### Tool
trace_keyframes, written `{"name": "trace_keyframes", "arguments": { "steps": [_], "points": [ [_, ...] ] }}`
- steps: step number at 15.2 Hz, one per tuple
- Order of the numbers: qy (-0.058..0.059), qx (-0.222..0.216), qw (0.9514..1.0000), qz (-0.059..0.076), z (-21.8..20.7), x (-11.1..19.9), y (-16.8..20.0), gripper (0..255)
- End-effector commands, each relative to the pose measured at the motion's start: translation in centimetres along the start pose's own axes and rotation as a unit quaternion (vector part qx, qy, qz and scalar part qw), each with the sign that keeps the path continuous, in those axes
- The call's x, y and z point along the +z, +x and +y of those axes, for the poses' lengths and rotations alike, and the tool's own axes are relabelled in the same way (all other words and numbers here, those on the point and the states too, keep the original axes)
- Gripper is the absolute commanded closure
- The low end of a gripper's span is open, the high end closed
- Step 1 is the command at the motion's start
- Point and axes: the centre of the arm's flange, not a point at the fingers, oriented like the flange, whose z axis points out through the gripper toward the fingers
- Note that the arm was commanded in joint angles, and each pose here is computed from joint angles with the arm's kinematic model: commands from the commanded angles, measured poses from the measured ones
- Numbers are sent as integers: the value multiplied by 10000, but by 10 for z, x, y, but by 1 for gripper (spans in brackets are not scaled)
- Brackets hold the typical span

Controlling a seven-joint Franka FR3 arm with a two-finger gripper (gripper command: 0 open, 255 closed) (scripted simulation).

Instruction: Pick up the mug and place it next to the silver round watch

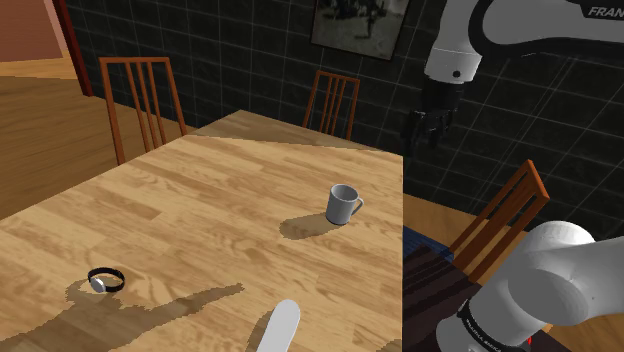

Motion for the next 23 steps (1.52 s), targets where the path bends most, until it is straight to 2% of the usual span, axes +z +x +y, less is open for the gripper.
{"name": "trace_keyframes", "arguments": {
  "steps": [1,20,23],
  "points": [
    [0,0,10000,0,0,0,0,0],
    [-17,179,9994,289,-98,180,136,0],
    [-18,184,9994,296,-101,194,140,0]
  ]
}}
